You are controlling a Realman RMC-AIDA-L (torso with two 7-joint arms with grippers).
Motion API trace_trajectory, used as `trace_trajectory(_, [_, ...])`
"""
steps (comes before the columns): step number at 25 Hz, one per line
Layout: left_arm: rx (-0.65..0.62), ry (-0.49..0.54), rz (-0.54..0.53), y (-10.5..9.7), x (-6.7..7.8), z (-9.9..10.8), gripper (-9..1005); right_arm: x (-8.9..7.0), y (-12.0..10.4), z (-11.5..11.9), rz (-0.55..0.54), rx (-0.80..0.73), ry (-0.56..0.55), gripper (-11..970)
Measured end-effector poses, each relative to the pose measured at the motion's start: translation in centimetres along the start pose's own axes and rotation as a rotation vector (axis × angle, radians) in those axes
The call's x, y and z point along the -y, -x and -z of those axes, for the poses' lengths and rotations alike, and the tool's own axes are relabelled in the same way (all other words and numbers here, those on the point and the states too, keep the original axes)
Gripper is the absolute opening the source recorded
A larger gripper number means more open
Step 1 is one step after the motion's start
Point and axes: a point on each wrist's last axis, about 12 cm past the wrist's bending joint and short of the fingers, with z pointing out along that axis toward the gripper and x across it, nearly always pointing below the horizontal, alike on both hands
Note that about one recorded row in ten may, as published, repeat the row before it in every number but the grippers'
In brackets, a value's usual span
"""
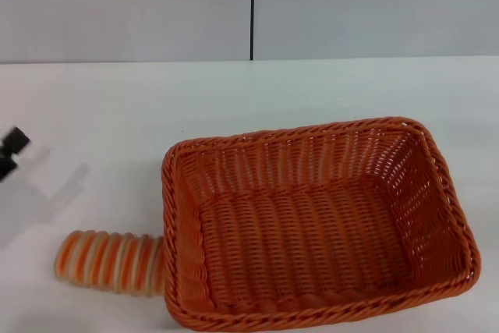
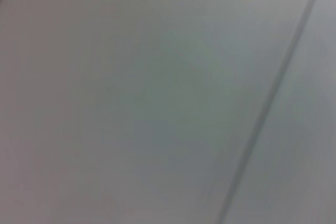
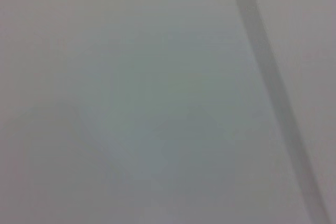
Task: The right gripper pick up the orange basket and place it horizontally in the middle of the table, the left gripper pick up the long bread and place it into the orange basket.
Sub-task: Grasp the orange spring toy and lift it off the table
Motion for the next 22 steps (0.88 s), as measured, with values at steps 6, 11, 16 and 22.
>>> trace_trajectory(6, [-0.129,-0.07,-0.053,-0.4,0.3,0.1,811,1.4,-1.0,2.3,-0.05,0.038,-0.217,513])
trace_trajectory(11, [-0.213,-0.042,-0.041,-1.5,0.3,1.0,811,1.9,-1.3,2.7,-0.07,0.037,-0.276,513])
trace_trajectory(16, [-0.246,-0.047,-0.032,-1.9,0.4,1.4,811,2.1,-1.5,2.4,-0.078,0.031,-0.292,513])
trace_trajectory(22, [-0.314,-0.053,-0.018,-2.7,0.6,2.1,811,1.8,-1.9,1.7,-0.094,0.023,-0.283,513])
